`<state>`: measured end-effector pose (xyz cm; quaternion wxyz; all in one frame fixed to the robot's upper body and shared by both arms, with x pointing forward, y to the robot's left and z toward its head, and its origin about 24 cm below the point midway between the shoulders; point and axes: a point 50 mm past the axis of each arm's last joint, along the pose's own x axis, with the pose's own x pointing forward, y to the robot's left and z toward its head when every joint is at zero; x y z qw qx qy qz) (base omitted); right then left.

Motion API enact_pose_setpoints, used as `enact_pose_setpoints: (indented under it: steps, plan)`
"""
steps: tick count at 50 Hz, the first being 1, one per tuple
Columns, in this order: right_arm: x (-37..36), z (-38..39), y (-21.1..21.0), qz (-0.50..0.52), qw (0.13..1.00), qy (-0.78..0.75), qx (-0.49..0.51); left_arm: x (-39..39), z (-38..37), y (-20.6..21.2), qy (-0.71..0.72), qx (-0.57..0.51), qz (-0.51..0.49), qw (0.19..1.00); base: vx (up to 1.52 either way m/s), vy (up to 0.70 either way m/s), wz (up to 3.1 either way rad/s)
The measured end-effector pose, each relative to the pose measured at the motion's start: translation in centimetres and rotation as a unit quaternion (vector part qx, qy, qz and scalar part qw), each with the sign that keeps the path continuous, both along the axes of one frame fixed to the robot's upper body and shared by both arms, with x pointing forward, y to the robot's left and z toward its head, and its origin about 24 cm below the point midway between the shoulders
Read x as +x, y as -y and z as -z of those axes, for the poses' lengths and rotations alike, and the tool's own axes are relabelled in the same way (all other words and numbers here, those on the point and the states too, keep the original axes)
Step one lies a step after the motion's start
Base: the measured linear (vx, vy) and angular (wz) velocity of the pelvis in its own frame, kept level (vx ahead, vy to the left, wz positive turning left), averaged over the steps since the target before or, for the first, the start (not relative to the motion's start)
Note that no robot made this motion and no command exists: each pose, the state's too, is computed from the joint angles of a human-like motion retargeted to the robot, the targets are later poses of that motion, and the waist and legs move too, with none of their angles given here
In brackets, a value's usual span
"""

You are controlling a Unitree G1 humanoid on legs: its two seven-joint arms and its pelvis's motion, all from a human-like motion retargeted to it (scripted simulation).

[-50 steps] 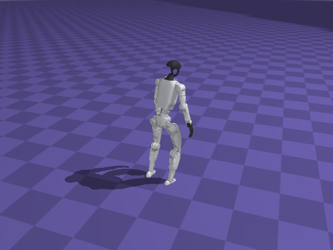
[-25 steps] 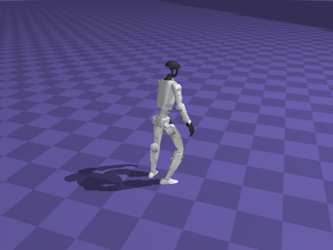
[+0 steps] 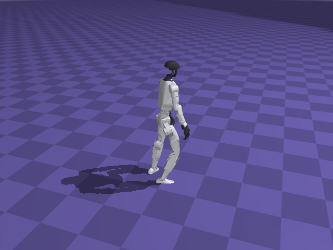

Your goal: Sport exercise

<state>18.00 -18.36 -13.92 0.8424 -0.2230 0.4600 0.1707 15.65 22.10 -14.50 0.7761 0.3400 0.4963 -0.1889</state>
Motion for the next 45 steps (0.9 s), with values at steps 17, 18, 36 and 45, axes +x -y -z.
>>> enact_pose_setpoints:
  steps: [17,18,36,45]
  plan:
    - [-1.4,0.7,0.1,0.007,1.000,-0.017,-0.004,-2.7,1.2,1.4,-0.044,-0.036,-0.004,0.998,0.05,-0.06,-0.48]
    - [-1.5,0.7,0.1,0.007,1.000,-0.017,-0.005,-2.7,1.2,1.5,-0.044,-0.037,-0.003,0.998,0.06,0.01,-0.26]
    - [-1.7,0.5,1.5,0.011,1.000,-0.017,-0.019,-3.1,1.5,2.8,-0.060,-0.047,0.023,0.997,0.03,0.03,-0.16]
    - [-1.2,0.3,1.5,0.012,1.000,-0.009,-0.017,-3.6,1.7,3.0,-0.072,-0.047,0.034,0.996,0.00,0.02,-0.19]
